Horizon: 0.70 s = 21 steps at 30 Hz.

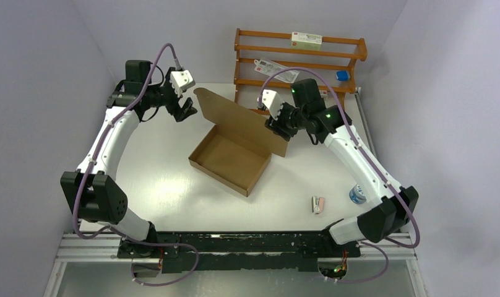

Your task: Fold the paper box

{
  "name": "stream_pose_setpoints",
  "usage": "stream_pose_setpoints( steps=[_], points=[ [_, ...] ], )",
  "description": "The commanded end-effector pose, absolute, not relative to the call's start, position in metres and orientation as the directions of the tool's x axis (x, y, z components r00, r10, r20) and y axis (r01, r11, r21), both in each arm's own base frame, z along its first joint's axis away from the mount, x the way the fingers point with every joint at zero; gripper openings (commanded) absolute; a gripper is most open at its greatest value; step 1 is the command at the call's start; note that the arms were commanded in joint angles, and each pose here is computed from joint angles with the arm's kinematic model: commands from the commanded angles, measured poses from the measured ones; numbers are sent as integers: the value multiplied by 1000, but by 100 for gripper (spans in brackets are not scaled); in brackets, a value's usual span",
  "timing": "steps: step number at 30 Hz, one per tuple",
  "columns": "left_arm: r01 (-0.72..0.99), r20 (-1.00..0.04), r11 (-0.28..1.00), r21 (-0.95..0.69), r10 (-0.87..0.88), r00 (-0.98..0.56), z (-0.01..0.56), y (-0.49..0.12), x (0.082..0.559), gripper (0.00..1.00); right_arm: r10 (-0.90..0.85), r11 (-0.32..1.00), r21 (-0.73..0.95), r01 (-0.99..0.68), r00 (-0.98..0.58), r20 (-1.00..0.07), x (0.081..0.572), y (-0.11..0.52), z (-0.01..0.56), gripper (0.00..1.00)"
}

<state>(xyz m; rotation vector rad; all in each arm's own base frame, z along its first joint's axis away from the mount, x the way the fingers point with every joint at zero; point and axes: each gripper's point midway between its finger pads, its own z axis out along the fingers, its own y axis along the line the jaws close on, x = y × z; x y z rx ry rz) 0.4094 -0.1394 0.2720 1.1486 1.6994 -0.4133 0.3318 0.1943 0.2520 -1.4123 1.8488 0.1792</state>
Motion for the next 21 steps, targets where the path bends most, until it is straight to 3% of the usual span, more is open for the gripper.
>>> stream_pose_setpoints(
  steps=[1,13,21],
  points=[
    [858,-852,400,323,518,80,282,-141,419,91,-722,457,-340,-822,-119,-682,325,184,264,55],
    [907,-872,276,319,460,166,277,-158,432,88,-710,483,-243,-841,-214,-671,299,185,240,58],
    [934,-913,241,262,377,159,273,-172,441,81,-729,489,-264,-832,-224,-647,308,185,229,47]
  ],
)
